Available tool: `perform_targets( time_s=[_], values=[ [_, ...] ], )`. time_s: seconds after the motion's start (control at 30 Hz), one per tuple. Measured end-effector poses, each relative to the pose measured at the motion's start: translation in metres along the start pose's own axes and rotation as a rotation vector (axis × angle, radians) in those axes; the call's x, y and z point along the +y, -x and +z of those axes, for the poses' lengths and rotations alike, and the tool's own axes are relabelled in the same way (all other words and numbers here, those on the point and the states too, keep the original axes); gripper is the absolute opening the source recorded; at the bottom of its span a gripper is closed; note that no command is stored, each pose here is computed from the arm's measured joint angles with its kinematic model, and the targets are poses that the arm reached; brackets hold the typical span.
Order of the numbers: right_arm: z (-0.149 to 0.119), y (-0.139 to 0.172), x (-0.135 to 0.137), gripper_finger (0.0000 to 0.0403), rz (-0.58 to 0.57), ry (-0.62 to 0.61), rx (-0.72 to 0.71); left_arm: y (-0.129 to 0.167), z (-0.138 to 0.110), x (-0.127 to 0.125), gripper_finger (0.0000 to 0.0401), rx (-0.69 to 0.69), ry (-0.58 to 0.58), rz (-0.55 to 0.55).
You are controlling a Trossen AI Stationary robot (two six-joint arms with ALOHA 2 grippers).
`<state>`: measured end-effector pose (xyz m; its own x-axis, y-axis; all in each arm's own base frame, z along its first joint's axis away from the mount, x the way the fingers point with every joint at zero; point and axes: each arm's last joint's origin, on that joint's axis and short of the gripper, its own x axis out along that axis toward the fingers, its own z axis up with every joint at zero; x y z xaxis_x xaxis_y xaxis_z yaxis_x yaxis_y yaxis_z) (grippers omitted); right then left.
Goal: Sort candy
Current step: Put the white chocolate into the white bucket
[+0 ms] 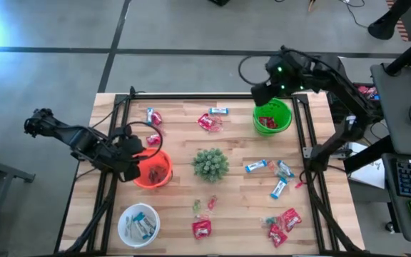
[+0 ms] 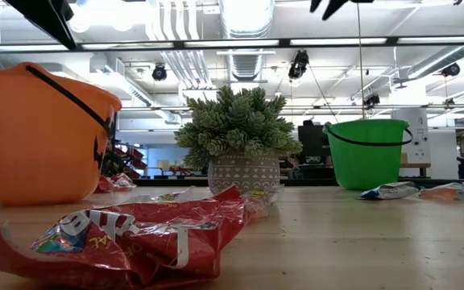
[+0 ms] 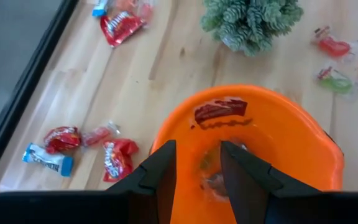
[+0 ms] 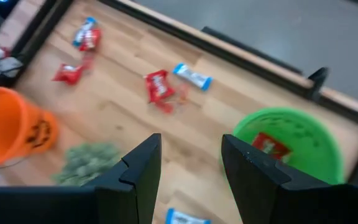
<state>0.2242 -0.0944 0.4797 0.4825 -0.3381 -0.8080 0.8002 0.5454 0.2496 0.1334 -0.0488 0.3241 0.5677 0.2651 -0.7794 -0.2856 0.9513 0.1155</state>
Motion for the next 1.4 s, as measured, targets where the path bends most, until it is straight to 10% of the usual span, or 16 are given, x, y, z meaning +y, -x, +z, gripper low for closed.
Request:
perform_targets(
  time_s=[0.73,1.4],
  values=[
    [-0.093,-0.009,0.102,0.0160,0.116,0.012,0.231,0.015,-0.006,0.014,0.0107,-0.069,0.078,-0.034],
    [-0.228,-0.048,0.118,0.0160,-0.216,-0.092,0.494,0.026,0.001,0.018,0.0107,-0.160,0.076,-0.049]
  ],
)
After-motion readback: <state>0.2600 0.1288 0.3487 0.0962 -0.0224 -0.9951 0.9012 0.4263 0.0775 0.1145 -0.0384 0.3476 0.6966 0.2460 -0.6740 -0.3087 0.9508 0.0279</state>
